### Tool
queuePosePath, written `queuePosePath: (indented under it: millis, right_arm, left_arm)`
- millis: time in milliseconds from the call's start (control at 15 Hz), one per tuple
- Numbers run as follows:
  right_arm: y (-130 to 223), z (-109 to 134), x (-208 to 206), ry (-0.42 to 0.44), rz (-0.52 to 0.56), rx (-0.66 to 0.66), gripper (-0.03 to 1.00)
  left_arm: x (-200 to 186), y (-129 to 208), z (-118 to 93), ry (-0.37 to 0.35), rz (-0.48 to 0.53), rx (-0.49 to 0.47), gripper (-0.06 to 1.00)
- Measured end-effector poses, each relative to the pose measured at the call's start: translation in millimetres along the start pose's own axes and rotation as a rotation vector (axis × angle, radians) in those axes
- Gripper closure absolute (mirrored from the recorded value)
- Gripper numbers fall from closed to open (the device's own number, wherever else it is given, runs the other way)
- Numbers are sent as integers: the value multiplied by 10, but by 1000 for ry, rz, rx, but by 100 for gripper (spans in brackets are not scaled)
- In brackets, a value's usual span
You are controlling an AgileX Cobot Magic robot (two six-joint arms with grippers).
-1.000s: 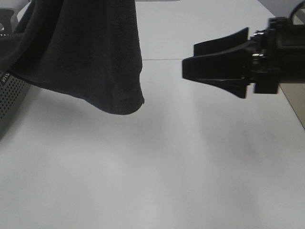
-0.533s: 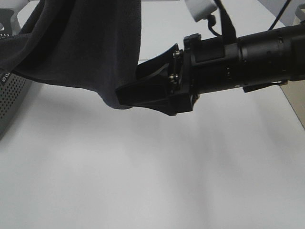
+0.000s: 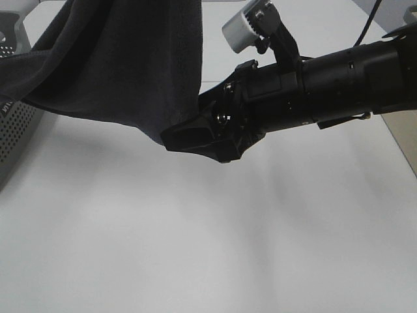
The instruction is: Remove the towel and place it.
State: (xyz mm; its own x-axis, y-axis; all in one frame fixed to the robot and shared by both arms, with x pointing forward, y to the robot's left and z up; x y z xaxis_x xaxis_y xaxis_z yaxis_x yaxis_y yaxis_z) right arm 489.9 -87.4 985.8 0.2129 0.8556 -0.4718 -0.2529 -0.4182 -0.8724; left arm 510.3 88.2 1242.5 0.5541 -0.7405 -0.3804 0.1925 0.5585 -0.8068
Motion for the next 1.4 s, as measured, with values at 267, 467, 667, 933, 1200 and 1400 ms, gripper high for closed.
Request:
queuePosePath:
  millis: [267,467,667,933,1200,1400]
  right_arm:
    - [14,-27,0,24,13,-23,24]
    - [1,-84,-4,76,2,-29,24]
    - [-59,68,-4,-60,-55,-54,24]
    - [-115,182,-22,-159,-114,-113,24]
    - [-98,173,-18,-151,-97,-114,24]
    - [-57,134,-10,-120,-56,-72,33]
  left_arm:
    - [0,-1,-14,12,-1,-7,94]
    - [-1,23,-55,49,21,-8,94]
    - [-2,26,-57,52,23,-7,94]
    - [0,11,-35,31,10,-7,94]
    - [0,16,-21,19,15,2,94]
    - [-1,30,0,0,27,9,94]
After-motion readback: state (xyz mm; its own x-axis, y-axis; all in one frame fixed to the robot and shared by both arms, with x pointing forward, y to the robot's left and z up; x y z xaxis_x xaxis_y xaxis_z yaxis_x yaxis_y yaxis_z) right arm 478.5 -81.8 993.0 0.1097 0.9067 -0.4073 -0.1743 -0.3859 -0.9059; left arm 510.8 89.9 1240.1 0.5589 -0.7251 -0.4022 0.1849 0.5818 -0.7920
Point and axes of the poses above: a point on each arm's last joint axis where the gripper is mounted, x pointing out along that axis toward the gripper, z along the wrist's bending axis when the last joint is at zero, y = z × x, the point moved 2 cm from there along x, pointing out along that axis toward the gripper, and after that the axes turned 2 degrees about -x, right-handed, at the moved point
